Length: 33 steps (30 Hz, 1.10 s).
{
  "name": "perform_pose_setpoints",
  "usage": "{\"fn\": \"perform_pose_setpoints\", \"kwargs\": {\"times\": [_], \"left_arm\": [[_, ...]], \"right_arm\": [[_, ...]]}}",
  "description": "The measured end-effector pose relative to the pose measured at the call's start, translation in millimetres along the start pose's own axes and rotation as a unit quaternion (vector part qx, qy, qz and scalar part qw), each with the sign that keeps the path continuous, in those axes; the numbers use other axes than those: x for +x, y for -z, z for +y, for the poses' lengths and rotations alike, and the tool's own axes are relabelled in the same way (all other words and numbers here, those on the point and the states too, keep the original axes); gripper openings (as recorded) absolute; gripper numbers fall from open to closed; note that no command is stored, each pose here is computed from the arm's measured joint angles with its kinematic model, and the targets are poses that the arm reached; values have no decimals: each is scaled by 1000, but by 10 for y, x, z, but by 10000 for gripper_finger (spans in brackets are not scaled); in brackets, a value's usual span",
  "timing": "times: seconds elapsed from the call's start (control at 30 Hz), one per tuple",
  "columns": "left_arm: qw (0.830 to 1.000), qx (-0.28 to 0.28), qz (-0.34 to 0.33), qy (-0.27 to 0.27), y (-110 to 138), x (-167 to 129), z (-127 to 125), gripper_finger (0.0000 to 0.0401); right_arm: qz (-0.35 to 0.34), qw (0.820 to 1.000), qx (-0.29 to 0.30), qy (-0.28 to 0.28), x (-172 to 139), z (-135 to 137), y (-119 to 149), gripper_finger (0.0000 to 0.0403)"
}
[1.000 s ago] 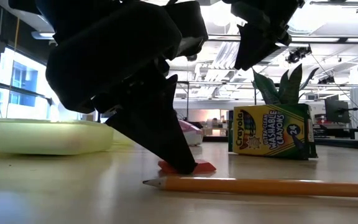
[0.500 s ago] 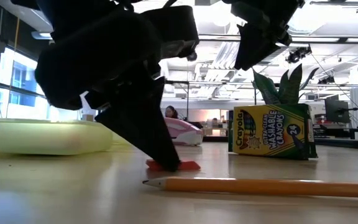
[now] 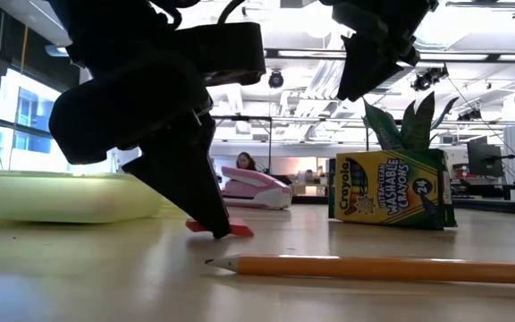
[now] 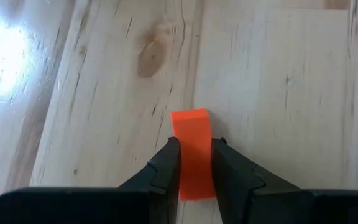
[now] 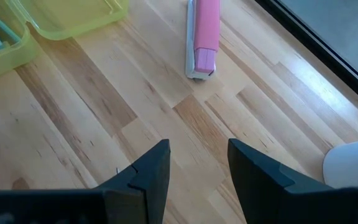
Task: Pack school essentials
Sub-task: Put the orange eraser into the yellow supply box
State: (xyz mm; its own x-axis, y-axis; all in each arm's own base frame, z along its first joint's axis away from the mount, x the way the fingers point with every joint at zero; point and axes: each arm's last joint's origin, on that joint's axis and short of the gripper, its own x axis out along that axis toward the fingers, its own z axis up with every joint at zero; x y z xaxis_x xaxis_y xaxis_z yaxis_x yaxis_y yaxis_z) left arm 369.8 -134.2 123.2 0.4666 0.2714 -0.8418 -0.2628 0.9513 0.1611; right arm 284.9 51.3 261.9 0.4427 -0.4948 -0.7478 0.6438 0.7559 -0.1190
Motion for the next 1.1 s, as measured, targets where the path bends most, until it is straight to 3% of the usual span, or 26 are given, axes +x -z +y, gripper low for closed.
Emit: {"fn": "perform_pose_setpoints", "kwargs": {"times": [0.33,0.73,0.97,1.1], "left_arm": [[1000,3,-5,-7,-55,-182,66,66],[998,15,-8,-68,-91,-815,367,66],[991,-1,-8,-131,89,-1275,594,64],[989,-32,-17,-143,317,-1364,733,65]], "right_arm": [[0,1000,0,0,2,0,0,153],[0,1000,2,-1,1,2,-2,153],[-3,1000,4,-3,1,8,-8,153],[-1,1000,6,-8,1,13,-10,153]]}}
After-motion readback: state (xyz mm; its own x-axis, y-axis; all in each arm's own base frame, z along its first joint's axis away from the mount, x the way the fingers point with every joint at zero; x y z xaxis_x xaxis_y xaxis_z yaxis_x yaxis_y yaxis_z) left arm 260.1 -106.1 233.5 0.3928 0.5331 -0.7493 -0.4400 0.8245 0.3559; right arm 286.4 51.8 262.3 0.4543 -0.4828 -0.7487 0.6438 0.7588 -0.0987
